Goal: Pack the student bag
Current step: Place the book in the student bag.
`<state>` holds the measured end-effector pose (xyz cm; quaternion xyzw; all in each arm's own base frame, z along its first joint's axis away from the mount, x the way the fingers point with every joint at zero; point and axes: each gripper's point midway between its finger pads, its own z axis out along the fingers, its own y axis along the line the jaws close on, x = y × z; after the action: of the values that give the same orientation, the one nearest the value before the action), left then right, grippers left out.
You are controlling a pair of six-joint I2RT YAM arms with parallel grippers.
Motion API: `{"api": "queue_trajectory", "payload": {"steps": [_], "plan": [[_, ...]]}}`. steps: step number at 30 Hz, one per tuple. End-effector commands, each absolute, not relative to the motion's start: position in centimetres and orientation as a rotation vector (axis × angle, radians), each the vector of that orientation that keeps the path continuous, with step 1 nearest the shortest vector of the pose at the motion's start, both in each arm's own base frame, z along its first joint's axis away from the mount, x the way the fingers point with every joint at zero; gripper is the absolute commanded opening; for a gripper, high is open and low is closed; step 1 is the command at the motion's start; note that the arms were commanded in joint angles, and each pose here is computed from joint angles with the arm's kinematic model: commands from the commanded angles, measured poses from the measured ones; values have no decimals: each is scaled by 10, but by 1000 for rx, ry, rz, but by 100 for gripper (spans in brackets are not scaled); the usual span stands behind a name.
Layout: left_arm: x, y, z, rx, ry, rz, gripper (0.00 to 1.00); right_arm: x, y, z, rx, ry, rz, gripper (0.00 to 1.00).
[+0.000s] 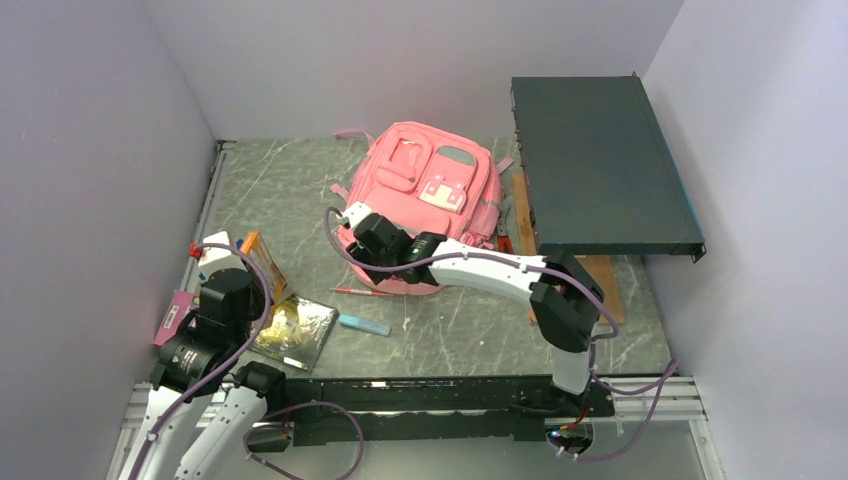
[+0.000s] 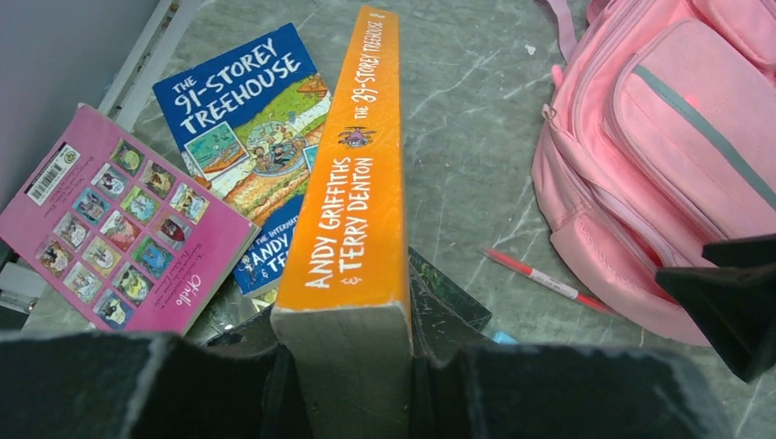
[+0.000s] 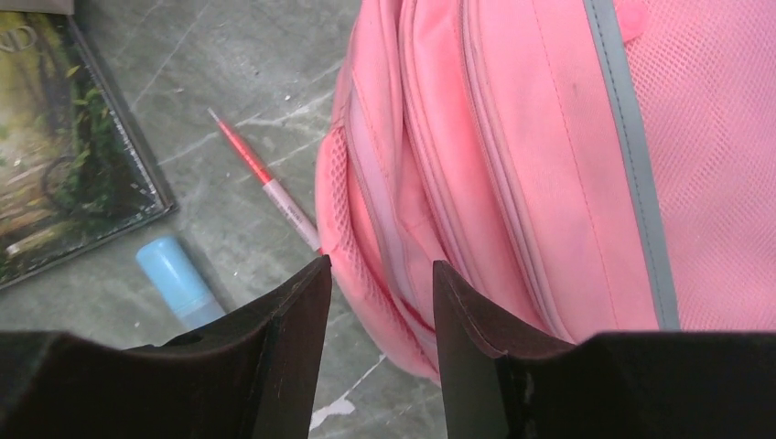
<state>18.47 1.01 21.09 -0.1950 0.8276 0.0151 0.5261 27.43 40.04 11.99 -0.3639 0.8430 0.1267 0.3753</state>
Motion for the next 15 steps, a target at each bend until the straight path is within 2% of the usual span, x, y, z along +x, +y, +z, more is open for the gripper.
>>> {"api": "queue_trajectory", "payload": {"steps": [1, 5, 12, 13, 14, 15], "plan": [[202, -1, 245, -403, 1850, -53, 0, 298, 408, 131, -910, 2096, 226, 46], [206, -9, 247, -359, 1844, -88, 0, 308, 403, 115, -906, 2111, 121, 41], [208, -12, 245, -332, 1871, -81, 0, 318, 394, 89, -923, 2119, 1, 42], [208, -12, 245, -332, 1874, -80, 0, 318, 394, 88, -924, 2118, -8, 40], [207, -12, 246, -335, 1876, -84, 0, 319, 394, 89, -917, 2117, -12, 33], [207, -13, 248, -337, 1877, -96, 0, 320, 393, 91, -910, 2118, -15, 20]]}}
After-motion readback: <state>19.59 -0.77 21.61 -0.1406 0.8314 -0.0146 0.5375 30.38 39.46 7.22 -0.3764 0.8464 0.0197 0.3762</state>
